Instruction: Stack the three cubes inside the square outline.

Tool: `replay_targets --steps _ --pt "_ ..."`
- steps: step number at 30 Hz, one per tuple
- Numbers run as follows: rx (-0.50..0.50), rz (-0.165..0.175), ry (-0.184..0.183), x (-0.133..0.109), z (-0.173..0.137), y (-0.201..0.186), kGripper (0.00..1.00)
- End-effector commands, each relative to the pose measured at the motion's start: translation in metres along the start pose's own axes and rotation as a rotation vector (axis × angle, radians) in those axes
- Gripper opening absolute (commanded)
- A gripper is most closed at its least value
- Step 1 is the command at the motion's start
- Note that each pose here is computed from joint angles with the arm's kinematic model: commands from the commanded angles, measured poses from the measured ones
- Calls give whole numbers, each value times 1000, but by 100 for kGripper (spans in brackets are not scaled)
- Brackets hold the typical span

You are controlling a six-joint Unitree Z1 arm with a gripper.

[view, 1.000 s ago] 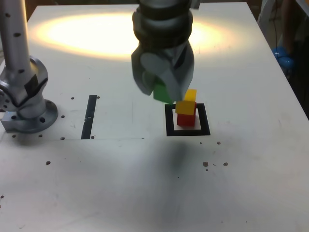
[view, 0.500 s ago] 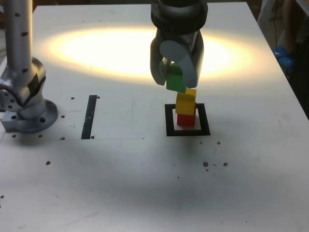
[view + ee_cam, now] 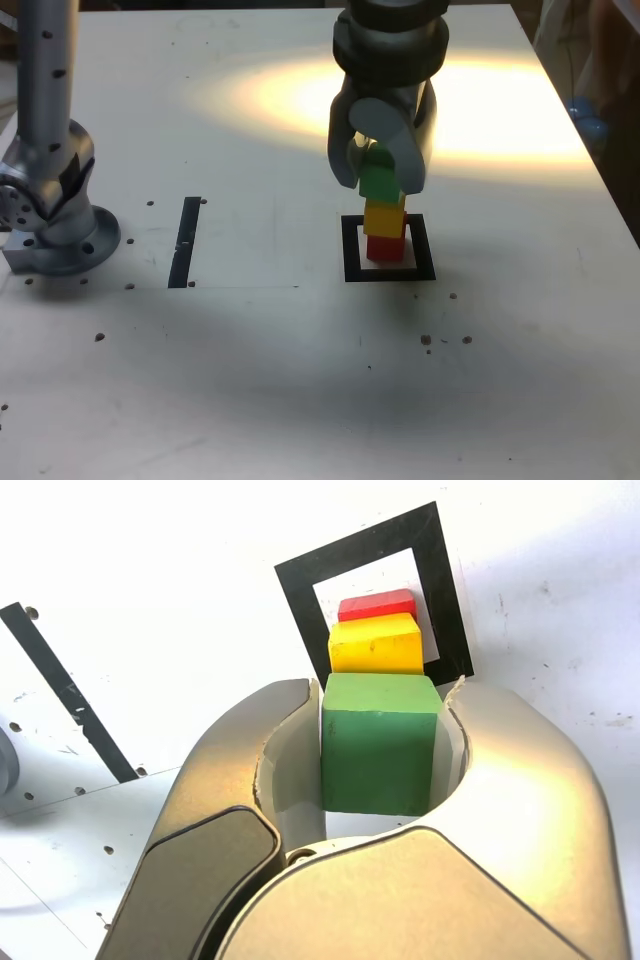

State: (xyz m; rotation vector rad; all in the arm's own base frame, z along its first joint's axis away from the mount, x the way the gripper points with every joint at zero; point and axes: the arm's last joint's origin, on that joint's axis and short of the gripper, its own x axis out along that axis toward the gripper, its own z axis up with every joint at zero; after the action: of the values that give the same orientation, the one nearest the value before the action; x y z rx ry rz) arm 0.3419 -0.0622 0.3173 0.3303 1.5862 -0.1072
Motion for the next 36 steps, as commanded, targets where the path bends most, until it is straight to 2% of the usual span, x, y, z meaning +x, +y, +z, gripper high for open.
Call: replay_targets --steps 1,9,11,13,17,19,24,31,36 --pt "1 -6 7 4 2 2 35" --pt "-7 -12 11 11 3 9 35" --pt "-10 -13 12 12 2 10 38" --pt "-11 -16 14 14 2 10 52" --pt "-9 -29 18 18 0 11 88" --pt "-9 -35 20 20 0 11 98" --pt "-10 -37 8 19 -2 11 100" --pt "-11 -12 -42 2 -10 13 100" --pt "-22 0 -42 -6 -26 13 100"
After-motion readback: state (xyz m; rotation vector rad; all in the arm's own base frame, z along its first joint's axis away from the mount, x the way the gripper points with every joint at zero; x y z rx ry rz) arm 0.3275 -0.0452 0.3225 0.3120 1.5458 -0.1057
